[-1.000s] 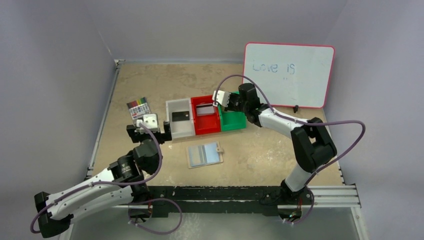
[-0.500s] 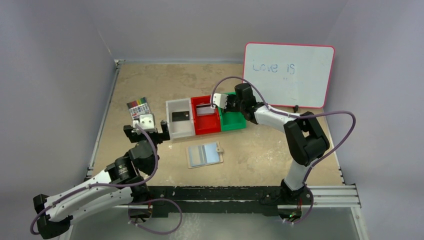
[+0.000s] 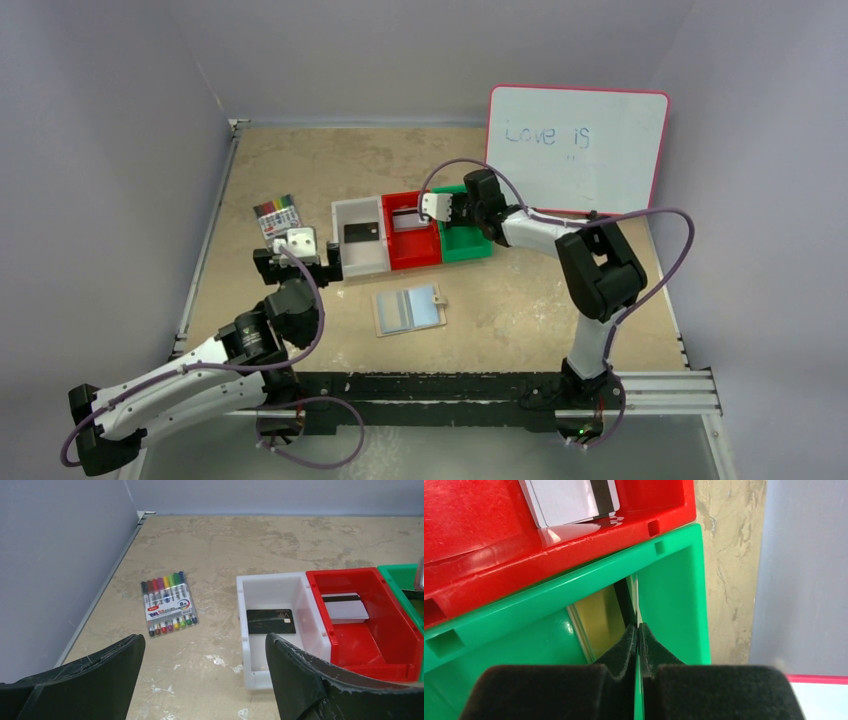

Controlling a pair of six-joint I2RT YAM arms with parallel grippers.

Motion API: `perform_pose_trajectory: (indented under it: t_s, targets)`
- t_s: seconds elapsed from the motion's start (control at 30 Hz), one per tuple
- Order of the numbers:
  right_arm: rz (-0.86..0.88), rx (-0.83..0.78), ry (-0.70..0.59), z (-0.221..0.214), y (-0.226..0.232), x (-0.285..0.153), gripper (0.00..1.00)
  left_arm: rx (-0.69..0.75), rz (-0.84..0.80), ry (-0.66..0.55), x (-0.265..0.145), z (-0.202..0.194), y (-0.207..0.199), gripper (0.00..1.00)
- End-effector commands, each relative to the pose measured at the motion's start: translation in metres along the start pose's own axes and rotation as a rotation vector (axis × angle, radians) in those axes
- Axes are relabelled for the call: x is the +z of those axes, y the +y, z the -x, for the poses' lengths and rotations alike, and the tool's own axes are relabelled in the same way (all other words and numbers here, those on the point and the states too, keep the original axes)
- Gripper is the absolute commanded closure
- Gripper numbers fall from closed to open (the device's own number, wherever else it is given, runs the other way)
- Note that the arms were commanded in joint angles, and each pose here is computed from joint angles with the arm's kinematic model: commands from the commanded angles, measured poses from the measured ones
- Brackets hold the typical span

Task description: Take the credit cards out of the card holder

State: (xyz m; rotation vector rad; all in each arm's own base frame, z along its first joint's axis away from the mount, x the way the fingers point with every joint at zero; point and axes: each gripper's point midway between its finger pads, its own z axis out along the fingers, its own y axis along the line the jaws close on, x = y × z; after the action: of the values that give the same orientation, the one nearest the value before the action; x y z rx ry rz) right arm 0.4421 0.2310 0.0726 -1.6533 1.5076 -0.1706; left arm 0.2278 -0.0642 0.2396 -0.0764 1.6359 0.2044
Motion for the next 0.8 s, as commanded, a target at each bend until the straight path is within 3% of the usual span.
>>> perform_pose_trajectory:
  t_s: [0.0, 0.77]
  targets:
    - [-0.068, -0.051, -0.006, 0.007, -0.03, -0.002, 0.97, -0.001, 0.014, -0.01, 0.001, 0.004, 0.003, 0.1]
    - [-0.058, -0.104, -0.011, 0.008, -0.032, 0.008, 0.88, 0.035, 0.029, -0.001, 0.002, 0.0, 0.002, 0.1]
